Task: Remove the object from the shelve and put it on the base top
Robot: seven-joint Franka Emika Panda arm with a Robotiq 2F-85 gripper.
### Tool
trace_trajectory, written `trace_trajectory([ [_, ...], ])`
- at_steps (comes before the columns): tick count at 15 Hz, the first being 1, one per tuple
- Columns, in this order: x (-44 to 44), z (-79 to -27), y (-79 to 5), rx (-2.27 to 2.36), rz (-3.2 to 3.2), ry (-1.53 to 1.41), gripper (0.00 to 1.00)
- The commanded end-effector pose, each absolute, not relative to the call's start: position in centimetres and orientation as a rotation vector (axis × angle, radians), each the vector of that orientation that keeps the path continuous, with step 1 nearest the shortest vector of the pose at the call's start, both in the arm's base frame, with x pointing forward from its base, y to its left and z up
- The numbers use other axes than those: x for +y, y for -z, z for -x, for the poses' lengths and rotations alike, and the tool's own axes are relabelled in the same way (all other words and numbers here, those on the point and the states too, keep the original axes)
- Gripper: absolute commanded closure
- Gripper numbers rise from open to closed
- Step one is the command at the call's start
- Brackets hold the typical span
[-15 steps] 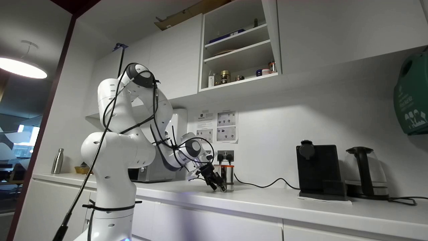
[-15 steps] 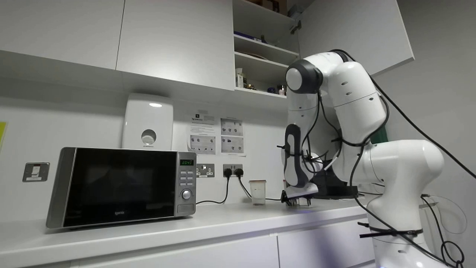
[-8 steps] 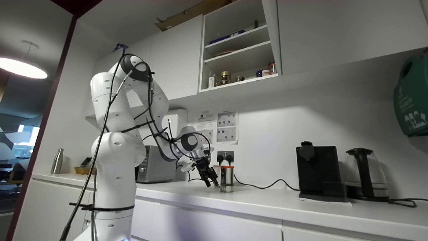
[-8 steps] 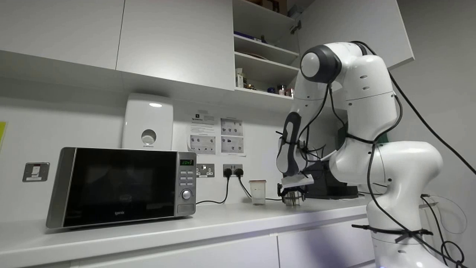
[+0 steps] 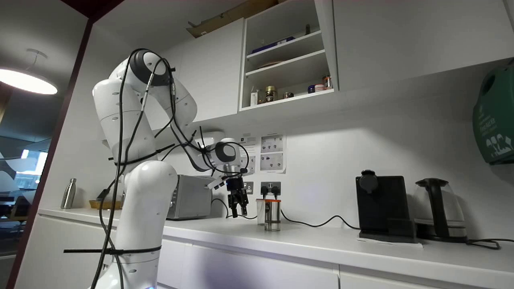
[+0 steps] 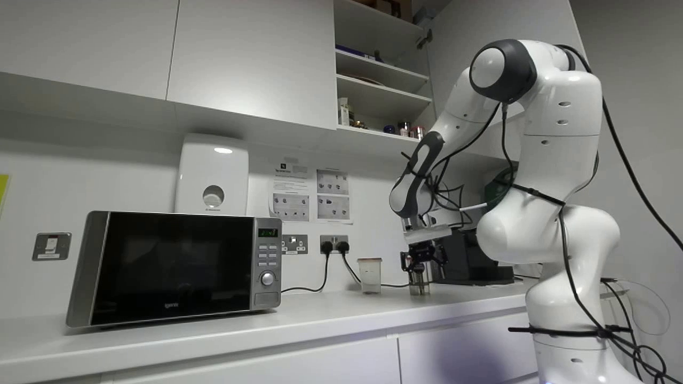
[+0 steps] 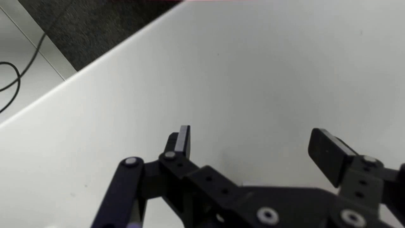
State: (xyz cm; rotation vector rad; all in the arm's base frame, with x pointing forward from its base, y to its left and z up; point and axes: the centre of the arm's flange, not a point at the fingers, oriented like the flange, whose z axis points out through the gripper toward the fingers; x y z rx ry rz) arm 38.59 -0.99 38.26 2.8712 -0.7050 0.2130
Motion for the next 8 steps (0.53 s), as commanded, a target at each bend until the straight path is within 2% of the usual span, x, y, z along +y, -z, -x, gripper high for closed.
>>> trace_trajectory([
  [1, -1.26, -38.32, -38.51, -0.704, -2.882, -0.158, 0.00],
  [8, -1.55, -38.26, -38.77, -0.703, -2.890, -0.132, 0.00],
])
